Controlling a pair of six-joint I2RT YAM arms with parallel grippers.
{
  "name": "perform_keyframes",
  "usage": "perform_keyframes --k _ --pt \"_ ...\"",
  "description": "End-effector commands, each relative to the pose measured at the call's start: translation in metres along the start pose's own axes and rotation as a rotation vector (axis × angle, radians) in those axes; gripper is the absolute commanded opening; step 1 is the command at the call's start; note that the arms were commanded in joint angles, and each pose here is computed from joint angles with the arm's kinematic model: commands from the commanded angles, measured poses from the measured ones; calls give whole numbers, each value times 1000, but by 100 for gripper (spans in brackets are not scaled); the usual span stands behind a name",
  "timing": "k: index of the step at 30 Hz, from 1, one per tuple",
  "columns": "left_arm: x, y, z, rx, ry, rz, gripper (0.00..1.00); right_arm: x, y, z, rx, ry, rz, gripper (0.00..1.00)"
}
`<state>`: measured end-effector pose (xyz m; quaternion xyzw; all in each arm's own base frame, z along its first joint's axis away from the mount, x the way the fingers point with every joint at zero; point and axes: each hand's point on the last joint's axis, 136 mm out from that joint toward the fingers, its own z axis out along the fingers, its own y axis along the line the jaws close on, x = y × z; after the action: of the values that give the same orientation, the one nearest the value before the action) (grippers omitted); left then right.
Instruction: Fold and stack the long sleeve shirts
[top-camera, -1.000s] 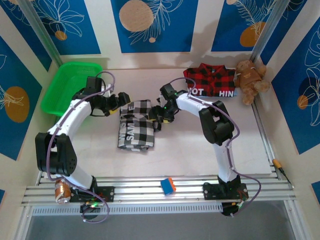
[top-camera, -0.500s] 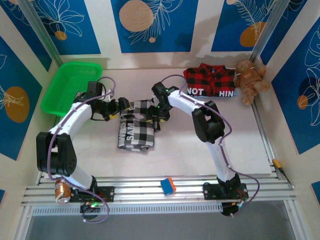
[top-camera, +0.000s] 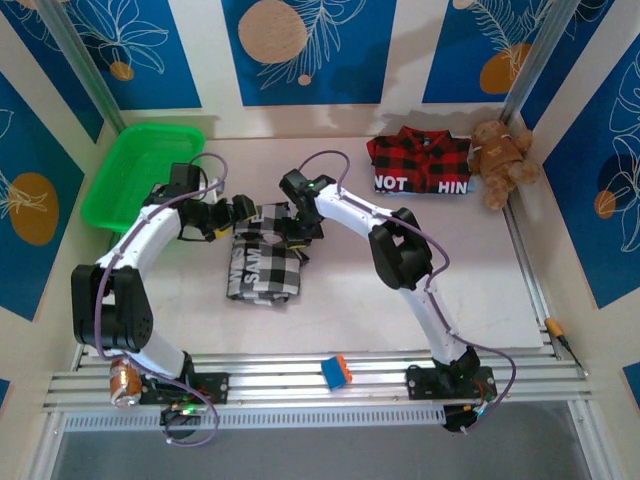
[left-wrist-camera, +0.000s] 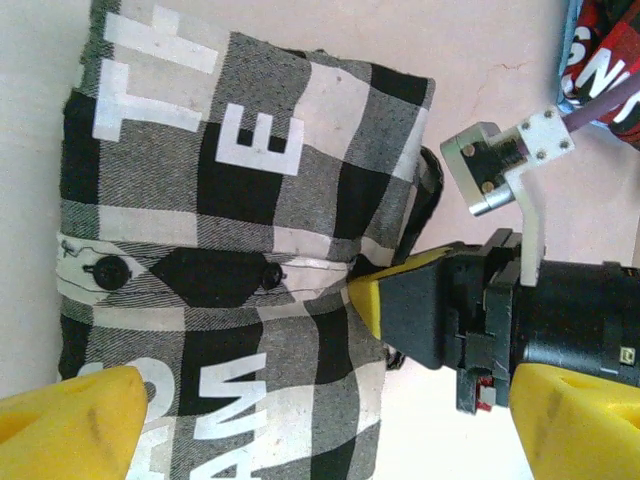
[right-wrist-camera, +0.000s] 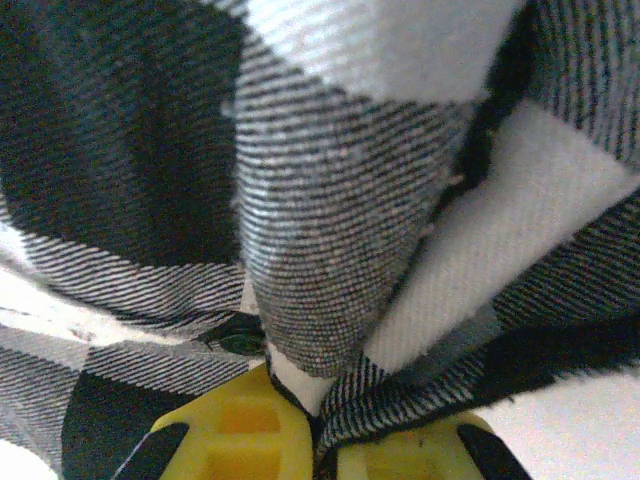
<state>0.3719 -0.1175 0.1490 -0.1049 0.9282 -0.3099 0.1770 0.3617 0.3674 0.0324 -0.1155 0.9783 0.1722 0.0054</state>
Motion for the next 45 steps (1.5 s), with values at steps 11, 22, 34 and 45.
perform_keyframes --k 11,22,34,45 --pt "-25 1 -26 -31 -67 44 96 19 -98 -146 438 -172 -55 0" --pt "-68 -45 -59 60 -170 57 100 27 -185 -319 921 -453 -168 0" --pt "-46 -18 -41 5 -105 17 100 23 -82 -71 797 -47 -466 0" --pt "-30 -17 -35 64 -81 -37 100 63 65 -44 77 55 -354 67"
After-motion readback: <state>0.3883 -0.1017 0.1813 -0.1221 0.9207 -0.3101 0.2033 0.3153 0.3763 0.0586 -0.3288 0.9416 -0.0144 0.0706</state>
